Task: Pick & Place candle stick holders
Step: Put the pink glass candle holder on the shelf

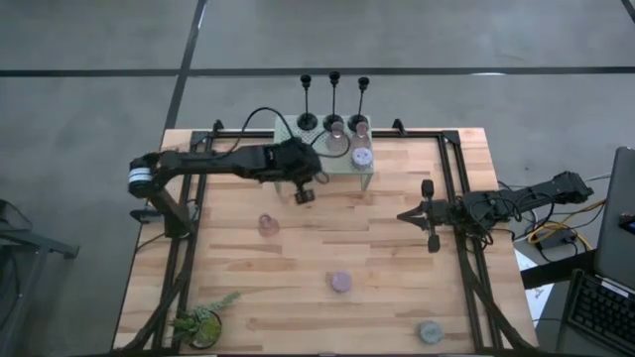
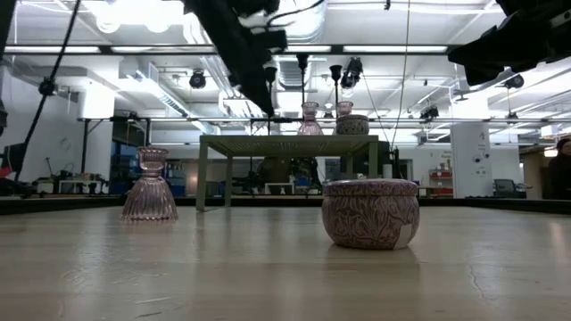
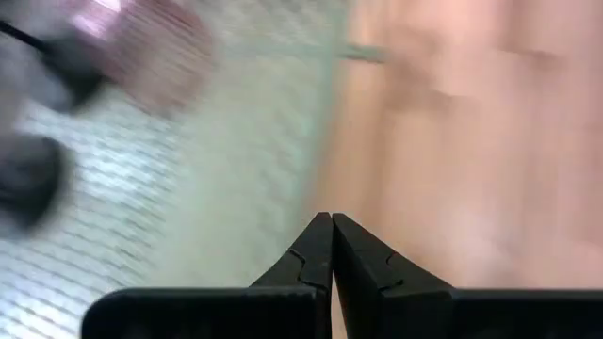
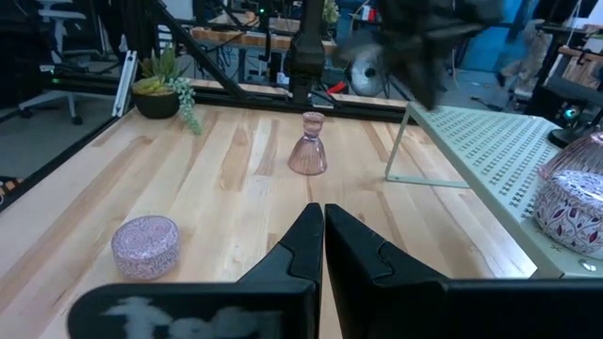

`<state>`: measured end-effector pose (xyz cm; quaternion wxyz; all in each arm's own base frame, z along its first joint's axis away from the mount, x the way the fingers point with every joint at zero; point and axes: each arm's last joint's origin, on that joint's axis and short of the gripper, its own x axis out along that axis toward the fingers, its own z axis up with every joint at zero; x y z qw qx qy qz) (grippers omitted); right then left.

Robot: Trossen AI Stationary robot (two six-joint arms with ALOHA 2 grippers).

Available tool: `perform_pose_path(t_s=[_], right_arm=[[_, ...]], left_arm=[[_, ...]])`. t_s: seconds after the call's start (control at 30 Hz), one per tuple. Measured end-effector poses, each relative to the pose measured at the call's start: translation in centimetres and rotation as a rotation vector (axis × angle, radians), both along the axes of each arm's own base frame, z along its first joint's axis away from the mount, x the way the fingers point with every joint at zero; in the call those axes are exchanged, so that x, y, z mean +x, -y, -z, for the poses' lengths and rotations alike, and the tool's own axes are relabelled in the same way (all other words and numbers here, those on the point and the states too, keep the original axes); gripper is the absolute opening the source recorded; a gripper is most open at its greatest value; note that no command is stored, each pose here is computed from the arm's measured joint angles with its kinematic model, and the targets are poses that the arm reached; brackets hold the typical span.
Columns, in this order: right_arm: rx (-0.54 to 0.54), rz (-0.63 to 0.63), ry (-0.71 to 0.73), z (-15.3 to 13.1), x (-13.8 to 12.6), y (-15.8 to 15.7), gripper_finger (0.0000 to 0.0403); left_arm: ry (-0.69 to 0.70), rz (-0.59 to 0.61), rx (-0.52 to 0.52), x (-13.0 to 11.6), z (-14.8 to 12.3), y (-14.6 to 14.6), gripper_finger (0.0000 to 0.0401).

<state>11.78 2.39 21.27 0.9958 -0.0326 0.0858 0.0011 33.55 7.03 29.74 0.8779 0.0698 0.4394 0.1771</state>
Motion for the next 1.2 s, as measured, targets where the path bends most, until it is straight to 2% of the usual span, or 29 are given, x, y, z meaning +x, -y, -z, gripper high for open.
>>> perform_pose_path(t_s=[0.13, 0.33, 0.57, 0.73, 0.83, 0.97, 1.2], right_arm=[[0.0, 0.0, 0.0, 0.0, 0.0, 0.0, 0.0008], [0.0, 0.0, 0.0, 0.0, 0.0, 0.0, 0.0008], [0.0, 0.0, 0.0, 0.0, 0.0, 0.0, 0.0008], [0.0, 0.0, 0.0, 0.0, 0.0, 0.0, 0.0008], [0.0, 0.0, 0.0, 0.0, 0.0, 0.0, 0.0008], [0.0, 0.0, 0.0, 0.0, 0.0, 0.0, 0.0008], [0.0, 0.0, 0.0, 0.0, 0.0, 0.0, 0.0008]], left_arm=[[-0.058, -0.001, -0.102, -2.1, -1.0, 2.0, 0.0012], [-0.157, -0.001, -0.152, -4.1, -1.3, 5.4, 0.0024], [-0.262, -0.028, -0.188, -6.0, 0.5, 9.5, 0.0116], [-0.317, -0.067, -0.208, -7.4, 2.4, 11.3, 0.019], [-0.35, -0.078, -0.22, -7.9, 3.8, 11.8, 0.0216], [-0.387, -0.094, -0.213, -8.5, 5.3, 11.9, 0.0226], [-0.345, -0.08, -0.199, -8.4, 7.1, 11.9, 0.0217]])
